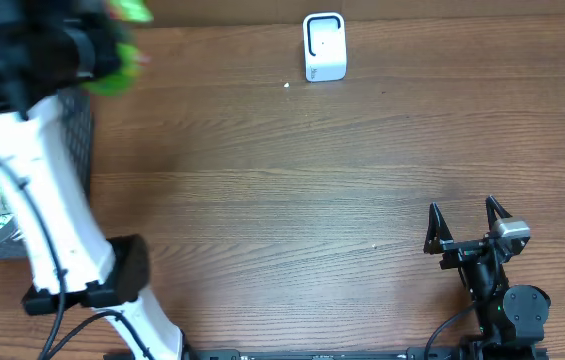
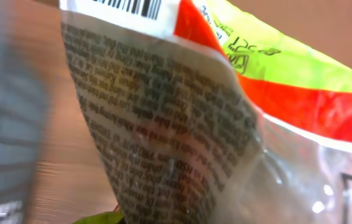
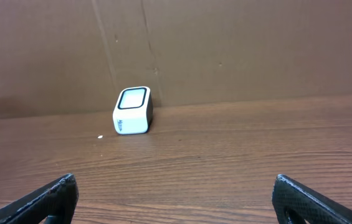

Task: Scan the item barcode
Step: 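Lift the green snack bag out and place it on the table center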

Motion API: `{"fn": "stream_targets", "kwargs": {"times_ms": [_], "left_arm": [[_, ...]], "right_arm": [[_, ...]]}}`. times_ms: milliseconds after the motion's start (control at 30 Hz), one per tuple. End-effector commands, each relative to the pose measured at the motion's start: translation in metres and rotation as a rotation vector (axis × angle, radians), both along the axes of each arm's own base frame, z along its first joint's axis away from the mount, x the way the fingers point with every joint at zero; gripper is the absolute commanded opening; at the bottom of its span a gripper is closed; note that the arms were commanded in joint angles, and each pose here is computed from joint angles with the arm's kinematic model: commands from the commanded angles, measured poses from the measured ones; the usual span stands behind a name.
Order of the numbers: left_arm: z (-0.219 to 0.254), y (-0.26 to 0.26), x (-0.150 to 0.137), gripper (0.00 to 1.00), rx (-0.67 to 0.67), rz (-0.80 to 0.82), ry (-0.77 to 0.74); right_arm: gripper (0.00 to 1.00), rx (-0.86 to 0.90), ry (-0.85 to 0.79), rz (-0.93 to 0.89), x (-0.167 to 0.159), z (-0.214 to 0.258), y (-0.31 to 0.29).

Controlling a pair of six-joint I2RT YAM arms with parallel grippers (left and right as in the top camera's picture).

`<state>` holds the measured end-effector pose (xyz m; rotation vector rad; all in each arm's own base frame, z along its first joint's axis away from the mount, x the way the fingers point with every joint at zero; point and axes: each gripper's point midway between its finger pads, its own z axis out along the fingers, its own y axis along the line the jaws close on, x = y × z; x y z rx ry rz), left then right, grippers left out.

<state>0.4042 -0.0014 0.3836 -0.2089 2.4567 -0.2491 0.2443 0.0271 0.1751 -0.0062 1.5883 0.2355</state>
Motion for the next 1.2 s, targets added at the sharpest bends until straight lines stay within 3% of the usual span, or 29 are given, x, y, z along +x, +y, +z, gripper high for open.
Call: {"fn": "stream_targets", "kwargs": {"times_ms": [0,100,267,500,700,800,933,967,1000,1167], "left_arm": [[-0.041,-0.057,-0.01,0.04,-0.004,-0.111,0.16],[-0.094,-0.077,-0.019,0.05,0.049,-0.061,0.341],[-0.168,-0.123,-0.027,0.04,0.039,-0.044,0.501],[-0.259,-0.192,-0.039,0.04,-0.011,-0.074,0.549],[-0.311,-0.207,-0.047,0.05,-0.029,-0.054,0.55],[-0.33,-0.206,-0.051,0.23,-0.027,-0.046,0.562],[-0.339,-0.204,-0.055,0.76,-0.02,-0.048,0.571],[-0.338,-0.204,-0.054,0.94,-0.017,-0.058,0.569],[-0.337,-0.205,-0.054,1.0,-0.014,-0.067,0.565],[-0.301,-0.203,-0.036,1.0,-0.009,-0.112,0.526]], "right_arm": [[1.0,0.004,0.0,0.002,0.0,-0.003,0.001],[1.0,0.004,0.0,0.002,0.0,-0.002,0.001],[1.0,0.004,0.0,0.002,0.0,-0.003,0.001],[1.0,0.004,0.0,0.002,0.0,-0.003,0.001],[1.0,0.004,0.0,0.002,0.0,-0.003,0.001],[1.0,0.004,0.0,0.002,0.0,-0.003,0.001],[1.0,0.004,0.0,0.002,0.0,-0.003,0.001],[1.0,0.004,0.0,0.002,0.0,-0.003,0.001],[1.0,0.004,0.0,0.002,0.0,-0.003,0.001],[1.0,0.004,0.0,0.002,0.0,-0.003,0.001]]}}
